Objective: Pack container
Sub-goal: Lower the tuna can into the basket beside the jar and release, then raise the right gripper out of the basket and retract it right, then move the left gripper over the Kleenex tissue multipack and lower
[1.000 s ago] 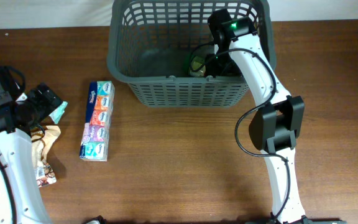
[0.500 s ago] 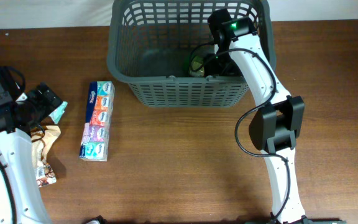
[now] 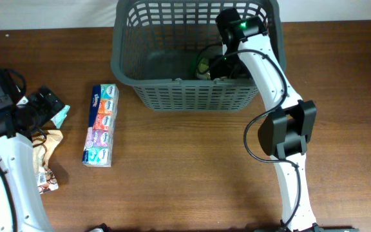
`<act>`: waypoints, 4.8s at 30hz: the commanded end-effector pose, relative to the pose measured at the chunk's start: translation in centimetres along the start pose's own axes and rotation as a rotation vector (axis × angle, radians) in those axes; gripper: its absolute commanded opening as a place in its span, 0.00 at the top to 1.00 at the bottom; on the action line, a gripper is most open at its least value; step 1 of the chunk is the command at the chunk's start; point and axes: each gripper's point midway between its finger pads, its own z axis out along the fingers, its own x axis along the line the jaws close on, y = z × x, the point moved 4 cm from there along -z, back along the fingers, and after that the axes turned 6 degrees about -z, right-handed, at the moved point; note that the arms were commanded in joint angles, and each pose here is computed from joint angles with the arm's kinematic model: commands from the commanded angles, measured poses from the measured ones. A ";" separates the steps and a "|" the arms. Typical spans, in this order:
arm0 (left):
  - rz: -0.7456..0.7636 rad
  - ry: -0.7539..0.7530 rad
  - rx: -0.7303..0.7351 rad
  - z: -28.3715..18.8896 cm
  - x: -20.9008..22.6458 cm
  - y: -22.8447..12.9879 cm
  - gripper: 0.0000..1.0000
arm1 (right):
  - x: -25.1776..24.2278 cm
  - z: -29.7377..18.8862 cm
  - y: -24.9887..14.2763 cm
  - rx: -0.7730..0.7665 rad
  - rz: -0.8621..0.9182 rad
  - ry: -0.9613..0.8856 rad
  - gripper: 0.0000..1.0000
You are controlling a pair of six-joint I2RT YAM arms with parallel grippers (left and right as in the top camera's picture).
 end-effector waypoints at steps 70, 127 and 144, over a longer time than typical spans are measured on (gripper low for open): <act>0.004 0.004 -0.016 -0.3 0.1 0.5 0.00 | -31.8 -13.7 -18.6 0.023 0.881 -0.261 0.01; 0.639 -0.440 0.256 0.0 -6.4 -6.2 0.00 | -31.8 -13.7 -18.6 0.023 0.881 -0.262 0.01; 0.745 -0.201 0.501 8.6 -5.9 -9.8 0.00 | -31.8 -13.7 -18.6 0.023 0.881 -0.262 0.01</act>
